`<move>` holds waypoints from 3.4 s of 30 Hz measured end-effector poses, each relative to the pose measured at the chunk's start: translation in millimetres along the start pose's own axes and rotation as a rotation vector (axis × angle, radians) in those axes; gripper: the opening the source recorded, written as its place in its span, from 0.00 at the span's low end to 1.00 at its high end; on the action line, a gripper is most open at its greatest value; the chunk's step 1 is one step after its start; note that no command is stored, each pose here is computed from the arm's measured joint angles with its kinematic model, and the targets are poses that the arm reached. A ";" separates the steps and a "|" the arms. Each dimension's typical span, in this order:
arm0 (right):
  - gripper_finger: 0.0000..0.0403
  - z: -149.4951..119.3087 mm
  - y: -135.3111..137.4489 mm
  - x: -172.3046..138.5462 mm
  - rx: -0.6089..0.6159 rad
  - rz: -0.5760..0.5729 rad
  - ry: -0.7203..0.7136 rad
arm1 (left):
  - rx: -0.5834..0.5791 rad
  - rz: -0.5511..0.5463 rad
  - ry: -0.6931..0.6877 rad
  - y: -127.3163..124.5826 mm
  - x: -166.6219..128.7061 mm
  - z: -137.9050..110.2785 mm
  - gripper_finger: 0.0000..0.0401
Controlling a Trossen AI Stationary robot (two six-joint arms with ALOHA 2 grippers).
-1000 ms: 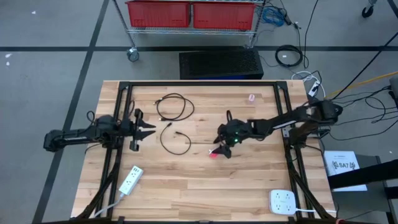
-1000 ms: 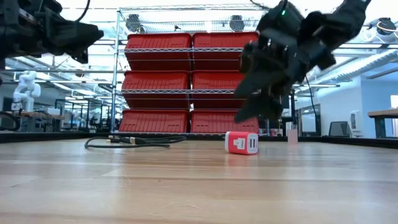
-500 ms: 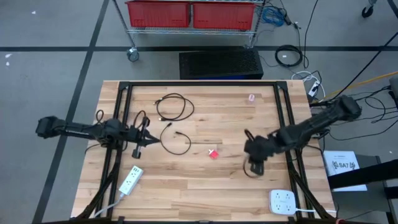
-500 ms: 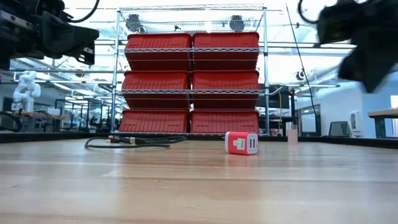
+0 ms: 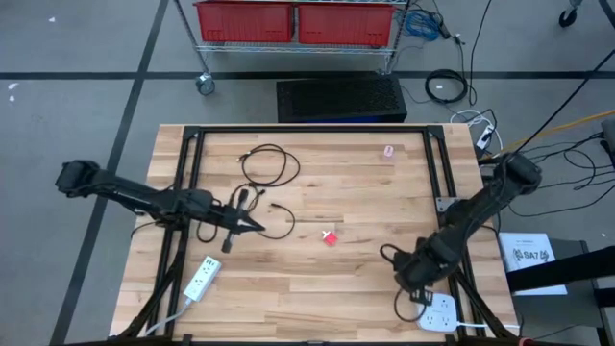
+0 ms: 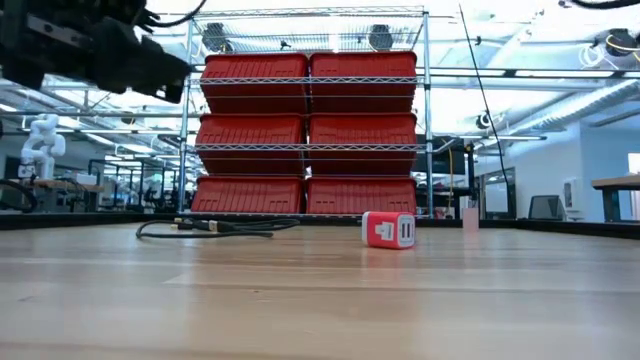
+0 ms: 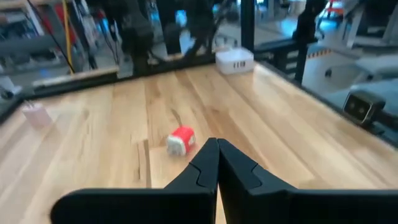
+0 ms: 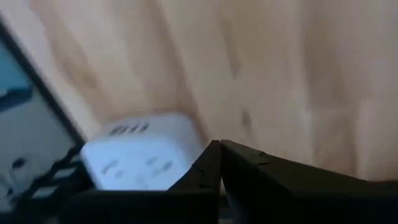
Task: Insert USB
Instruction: Insert the red charger adapter into the right white outlet extension
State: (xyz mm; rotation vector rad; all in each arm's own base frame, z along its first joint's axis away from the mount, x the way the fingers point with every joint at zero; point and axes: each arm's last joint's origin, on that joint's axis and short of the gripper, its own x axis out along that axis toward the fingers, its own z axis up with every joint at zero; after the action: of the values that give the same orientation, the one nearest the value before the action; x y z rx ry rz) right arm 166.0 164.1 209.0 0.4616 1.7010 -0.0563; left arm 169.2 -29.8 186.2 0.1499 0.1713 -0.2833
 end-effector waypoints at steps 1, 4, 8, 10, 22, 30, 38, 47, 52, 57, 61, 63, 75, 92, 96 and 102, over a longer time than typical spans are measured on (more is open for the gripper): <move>0.00 -2.5 3.4 1.3 0.006 0.005 0.020 | -0.002 -0.002 0.014 0.3 2.7 -0.5 0.02; 0.00 -11.5 9.4 10.5 0.035 -0.010 0.101 | -0.007 0.001 0.053 0.6 8.5 -4.6 0.02; 0.00 -17.9 16.9 21.7 0.023 -0.025 0.131 | -0.017 0.014 0.097 0.7 12.4 -10.5 0.02; 0.00 -15.3 21.2 25.9 0.012 -0.004 0.123 | -0.018 0.015 0.100 0.6 12.6 -10.9 0.02; 0.00 -2.2 35.0 54.6 -0.043 0.081 0.154 | -0.013 0.003 0.091 -3.5 12.6 -9.3 0.02; 0.00 28.8 26.0 55.1 -0.093 0.097 0.093 | -0.012 0.009 0.088 -3.7 12.6 -8.9 0.02; 0.00 66.9 10.7 44.1 -0.137 0.116 -0.074 | -0.011 0.019 0.093 -3.5 12.6 -9.3 0.02; 0.00 118.3 -11.2 28.8 -0.127 0.072 -0.409 | -0.011 0.025 0.094 -3.3 12.6 -9.3 0.02; 0.00 141.9 -24.9 26.9 -0.102 0.050 -0.502 | -0.011 0.026 0.094 -3.3 12.6 -9.3 0.02; 0.00 160.3 -33.2 25.1 -0.081 0.041 -0.601 | -0.011 0.026 0.095 -3.3 12.6 -9.4 0.02; 0.00 170.7 -37.2 24.1 -0.090 0.045 -0.660 | -0.011 0.026 0.095 -3.3 12.6 -9.4 0.02; 0.00 173.7 -38.1 23.7 -0.105 0.049 -0.678 | -0.011 0.027 0.095 -3.3 12.6 -9.4 0.02; 0.00 180.3 -29.5 14.9 -0.142 0.092 -0.735 | -0.011 0.031 0.096 -3.2 12.6 -9.4 0.02; 0.06 189.9 -25.8 -20.7 -0.005 0.019 -0.684 | -0.011 0.030 0.099 -3.2 12.5 -9.8 0.02; 0.16 191.3 -35.4 -21.0 0.128 0.024 -0.653 | -0.011 0.030 0.099 -3.2 12.5 -9.8 0.02; 0.37 196.7 -38.5 -17.6 0.220 0.006 -0.683 | -0.011 0.030 0.099 -3.2 12.6 -9.8 0.02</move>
State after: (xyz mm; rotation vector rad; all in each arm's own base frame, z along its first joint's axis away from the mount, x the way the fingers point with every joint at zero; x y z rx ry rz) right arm 339.4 66.3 180.0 0.5352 1.0238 -0.3596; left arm 178.7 -34.6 173.9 0.1556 0.2688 -0.2454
